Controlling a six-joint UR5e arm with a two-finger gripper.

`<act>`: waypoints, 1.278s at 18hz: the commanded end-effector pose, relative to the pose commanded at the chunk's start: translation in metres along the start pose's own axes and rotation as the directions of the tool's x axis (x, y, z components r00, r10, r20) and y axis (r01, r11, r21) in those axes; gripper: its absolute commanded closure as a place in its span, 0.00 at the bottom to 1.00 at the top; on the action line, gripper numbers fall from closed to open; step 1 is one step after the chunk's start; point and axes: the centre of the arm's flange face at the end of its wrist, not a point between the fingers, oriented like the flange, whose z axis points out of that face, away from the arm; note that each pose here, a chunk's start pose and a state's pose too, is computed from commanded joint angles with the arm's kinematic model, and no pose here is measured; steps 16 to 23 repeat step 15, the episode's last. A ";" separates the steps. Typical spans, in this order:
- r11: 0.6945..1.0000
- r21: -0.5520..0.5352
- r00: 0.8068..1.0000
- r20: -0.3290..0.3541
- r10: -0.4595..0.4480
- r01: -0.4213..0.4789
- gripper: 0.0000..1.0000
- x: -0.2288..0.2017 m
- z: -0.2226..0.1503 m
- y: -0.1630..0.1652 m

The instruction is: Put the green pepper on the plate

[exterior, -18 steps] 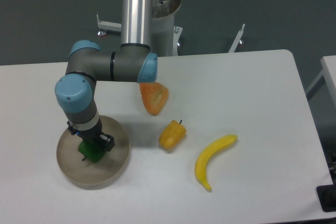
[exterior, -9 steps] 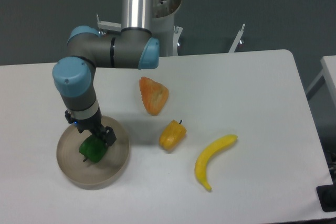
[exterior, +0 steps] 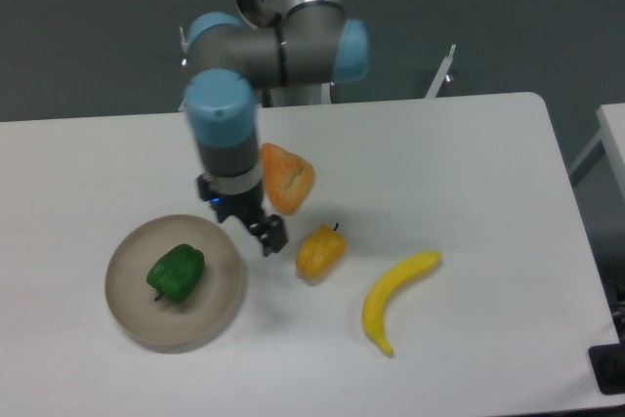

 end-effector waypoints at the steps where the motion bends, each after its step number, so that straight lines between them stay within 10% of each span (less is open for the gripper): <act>1: 1.000 -0.002 1.000 0.002 0.002 -0.002 0.00 -0.011 0.000 0.012; 9: 0.999 -0.009 0.999 0.036 0.038 -0.037 0.00 -0.078 -0.007 0.092; 23: 0.999 -0.011 0.998 0.040 0.044 -0.043 0.00 -0.083 -0.006 0.097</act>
